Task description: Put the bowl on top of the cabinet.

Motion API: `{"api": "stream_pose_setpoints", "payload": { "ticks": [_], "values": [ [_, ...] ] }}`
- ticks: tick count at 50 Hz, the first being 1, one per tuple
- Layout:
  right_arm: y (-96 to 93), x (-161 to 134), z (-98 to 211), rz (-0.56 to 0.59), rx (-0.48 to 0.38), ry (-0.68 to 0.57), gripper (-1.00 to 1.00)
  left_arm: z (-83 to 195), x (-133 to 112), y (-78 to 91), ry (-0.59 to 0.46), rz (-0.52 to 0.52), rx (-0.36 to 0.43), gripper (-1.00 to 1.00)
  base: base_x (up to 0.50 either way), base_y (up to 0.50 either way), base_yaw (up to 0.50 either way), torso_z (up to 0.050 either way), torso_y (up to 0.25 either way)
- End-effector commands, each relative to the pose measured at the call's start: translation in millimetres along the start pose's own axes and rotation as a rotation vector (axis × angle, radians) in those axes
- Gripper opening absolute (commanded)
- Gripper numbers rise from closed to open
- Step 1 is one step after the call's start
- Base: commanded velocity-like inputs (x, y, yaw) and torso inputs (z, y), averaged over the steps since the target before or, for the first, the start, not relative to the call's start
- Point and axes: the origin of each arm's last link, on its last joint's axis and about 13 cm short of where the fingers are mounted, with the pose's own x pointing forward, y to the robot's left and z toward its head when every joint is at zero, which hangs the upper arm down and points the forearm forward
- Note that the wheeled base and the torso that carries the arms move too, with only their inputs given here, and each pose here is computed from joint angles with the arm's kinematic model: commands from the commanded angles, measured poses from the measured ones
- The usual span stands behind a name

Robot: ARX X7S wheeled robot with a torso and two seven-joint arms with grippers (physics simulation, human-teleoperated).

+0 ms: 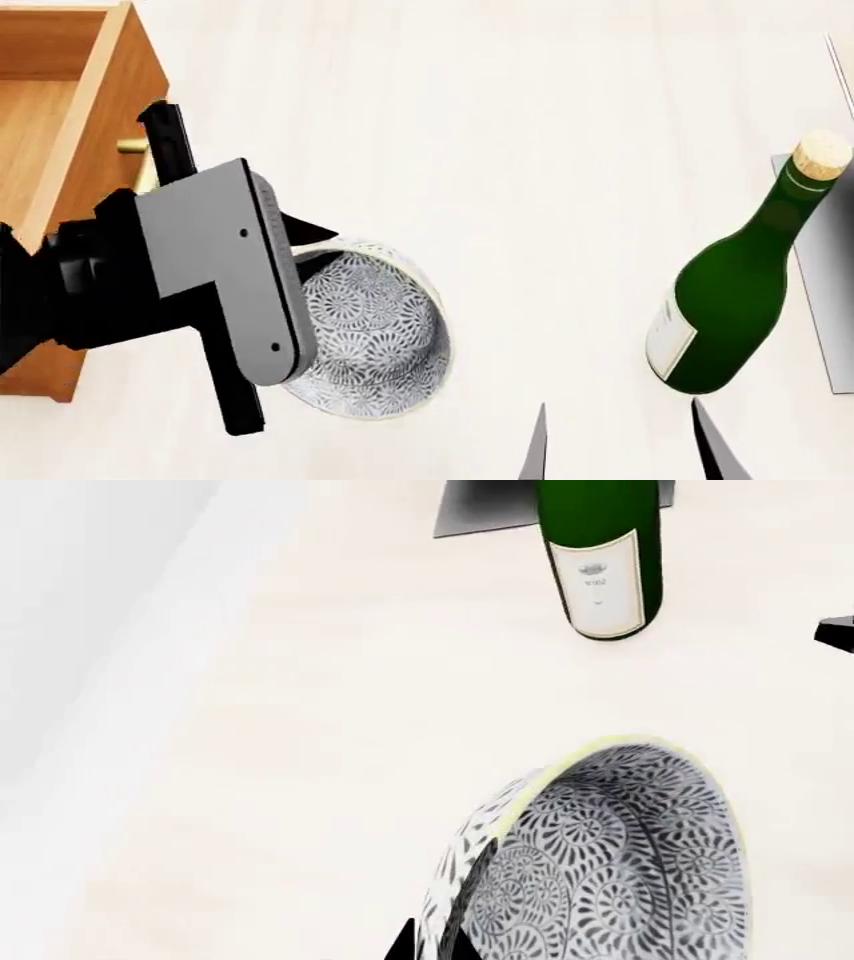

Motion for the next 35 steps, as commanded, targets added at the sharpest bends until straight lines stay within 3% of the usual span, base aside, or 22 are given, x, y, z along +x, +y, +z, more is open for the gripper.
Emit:
{"api": "stream_pose_setpoints", "payload": {
  "ticks": [1,2,10,11,12,14,15,17,18,21,23,25,28,29,31,32,35],
  "values": [
    [-2.5,2.2,2.6,-0.010,-0.010,-0.009,1.00,24.8,-22.0,26.7,-0.067,0.092,-0.025,-1.00,0.00,0.00,0.00,0.000,0.000],
    [-2.8,2.3,3.5,-0.010,-0.011,-0.012,1.00,39.8,-38.6,46.2,-0.120,0.183,-0.065,-1.00,0.00,0.00,0.00,0.000,0.000],
    [-2.8,2.3,3.5,-0.010,-0.011,-0.012,1.00,40.0,-38.7,46.2,-0.120,0.183,-0.065,-1.00,0.00,0.00,0.00,0.000,0.000],
    [-1.6,1.7,2.7,-0.007,-0.014,-0.011,1.00,64.6,-62.0,86.6,-0.255,0.546,-0.104,-1.00,0.00,0.00,0.00,0.000,0.000],
    [-1.5,1.7,2.7,-0.007,-0.014,-0.011,1.00,46.8,-54.6,99.0,-0.174,0.566,-0.206,-1.00,0.00,0.00,0.00,0.000,0.000],
    [-1.5,1.7,2.7,-0.007,-0.014,-0.011,1.00,46.8,-54.6,99.1,-0.174,0.566,-0.206,-1.00,0.00,0.00,0.00,0.000,0.000],
    [-1.2,2.1,2.2,-0.009,-0.016,-0.007,1.00,48.0,-65.4,117.7,-0.201,0.668,-0.285,-1.00,0.00,0.00,0.00,0.000,0.000],
    [-1.2,2.1,2.2,-0.009,-0.016,-0.007,1.00,48.0,-65.2,118.2,-0.201,0.668,-0.285,-1.00,0.00,0.00,0.00,0.000,0.000],
    [-1.3,2.2,2.5,-0.011,-0.018,-0.006,1.00,49.2,-72.9,128.5,-0.211,0.724,-0.338,-1.00,0.00,0.00,0.00,0.000,0.000],
    [-1.0,2.1,2.8,-0.009,-0.019,-0.005,1.00,49.2,-81.8,138.5,-0.218,0.775,-0.398,-1.00,0.00,0.00,0.00,0.000,0.000],
    [-1.0,2.0,2.7,-0.008,-0.019,-0.005,1.00,49.1,-83.2,140.9,-0.214,0.800,-0.409,-1.00,0.00,0.00,0.00,0.000,0.000],
    [-1.1,1.8,2.6,-0.010,-0.022,-0.004,1.00,52.3,-94.0,149.4,-0.248,0.859,-0.483,-1.00,0.00,0.00,0.00,0.000,0.000],
    [-1.0,1.9,2.8,-0.010,-0.023,-0.004,1.00,53.5,-96.7,151.2,-0.255,0.866,-0.496,-1.00,0.00,0.00,0.00,0.000,0.000],
    [-0.9,2.2,2.9,-0.010,-0.023,-0.002,1.00,57.8,-110.8,160.1,-0.283,0.916,-0.570,-1.00,0.00,0.00,0.00,0.000,0.000],
    [-0.9,2.3,2.9,-0.010,-0.023,-0.002,1.00,58.0,-110.8,160.3,-0.283,0.916,-0.571,-1.00,0.00,0.00,0.00,0.000,0.000],
    [-1.0,2.5,3.2,-0.009,-0.025,-0.002,1.00,56.9,-120.0,166.7,-0.288,0.962,-0.619,-1.00,0.00,0.00,0.00,0.000,0.000],
    [-1.0,2.6,3.2,-0.011,-0.027,-0.002,1.00,54.8,-126.8,171.2,-0.295,1.000,-0.654,-1.00,0.00,0.00,0.00,0.000,0.000]
  ]
}}
